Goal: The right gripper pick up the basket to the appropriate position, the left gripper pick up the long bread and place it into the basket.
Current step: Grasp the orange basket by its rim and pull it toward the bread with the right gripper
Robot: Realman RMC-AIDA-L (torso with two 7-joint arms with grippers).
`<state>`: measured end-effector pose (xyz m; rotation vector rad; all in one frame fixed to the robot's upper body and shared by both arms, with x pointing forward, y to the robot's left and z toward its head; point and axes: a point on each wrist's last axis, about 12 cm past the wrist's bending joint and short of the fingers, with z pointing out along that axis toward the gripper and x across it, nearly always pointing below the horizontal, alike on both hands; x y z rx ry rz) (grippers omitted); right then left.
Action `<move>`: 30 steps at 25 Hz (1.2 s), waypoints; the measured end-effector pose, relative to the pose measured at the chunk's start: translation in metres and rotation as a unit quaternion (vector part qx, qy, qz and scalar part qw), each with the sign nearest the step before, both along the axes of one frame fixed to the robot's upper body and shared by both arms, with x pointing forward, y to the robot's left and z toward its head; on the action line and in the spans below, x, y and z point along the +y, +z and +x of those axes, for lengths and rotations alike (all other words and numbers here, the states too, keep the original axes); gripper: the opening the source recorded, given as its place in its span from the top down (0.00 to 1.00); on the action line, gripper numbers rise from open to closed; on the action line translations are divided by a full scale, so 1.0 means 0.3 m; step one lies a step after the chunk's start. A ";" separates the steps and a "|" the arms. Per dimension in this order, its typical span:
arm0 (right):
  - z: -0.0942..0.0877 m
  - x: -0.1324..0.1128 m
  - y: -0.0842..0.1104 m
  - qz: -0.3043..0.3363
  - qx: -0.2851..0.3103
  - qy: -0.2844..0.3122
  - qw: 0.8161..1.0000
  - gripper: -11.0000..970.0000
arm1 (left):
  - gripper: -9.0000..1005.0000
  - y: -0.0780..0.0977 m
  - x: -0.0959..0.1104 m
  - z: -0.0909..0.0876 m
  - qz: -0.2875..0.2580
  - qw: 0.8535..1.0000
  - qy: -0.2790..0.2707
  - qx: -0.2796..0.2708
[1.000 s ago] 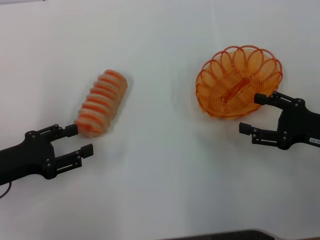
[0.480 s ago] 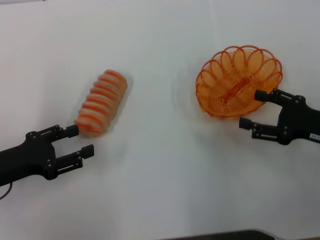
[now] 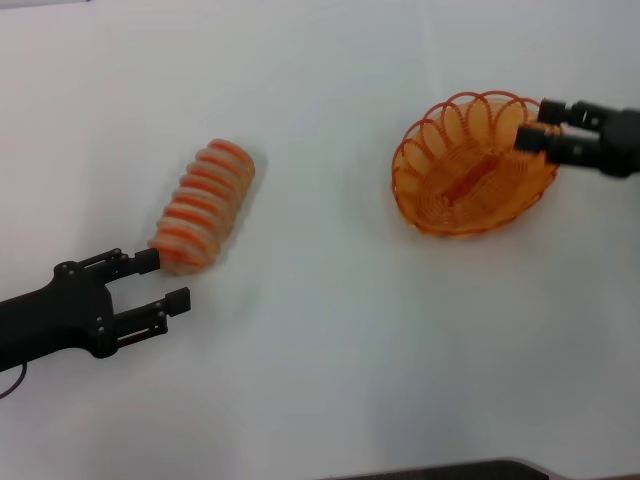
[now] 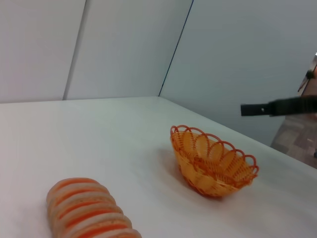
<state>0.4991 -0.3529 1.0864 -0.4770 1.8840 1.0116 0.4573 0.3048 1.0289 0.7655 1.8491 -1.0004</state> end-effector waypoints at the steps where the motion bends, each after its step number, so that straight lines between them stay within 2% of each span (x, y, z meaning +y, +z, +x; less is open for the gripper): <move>1: 0.013 -0.005 0.018 0.001 0.013 0.000 1.000 0.08 | 0.28 0.000 0.000 0.000 0.000 1.000 0.000 0.000; 7: 0.090 -0.028 0.121 -0.025 0.085 0.005 0.996 0.08 | 0.28 0.001 0.000 -0.001 -0.001 1.000 -0.001 0.000; 13: 0.165 -0.038 0.170 -0.092 0.142 -0.006 0.986 0.09 | 0.28 0.002 0.000 -0.001 -0.003 1.000 0.000 0.004; 18: 0.220 -0.034 0.200 -0.153 0.152 -0.014 0.976 0.09 | 0.28 0.001 -0.004 -0.002 -0.004 1.000 -0.003 0.005; 21: 0.261 -0.026 0.209 -0.216 0.157 -0.013 0.964 0.09 | 0.28 0.000 -0.006 -0.003 -0.004 1.000 -0.005 0.005; 30: 0.312 -0.001 0.198 -0.301 0.146 -0.009 0.942 0.10 | 0.28 -0.002 -0.011 -0.004 -0.004 1.000 -0.007 0.007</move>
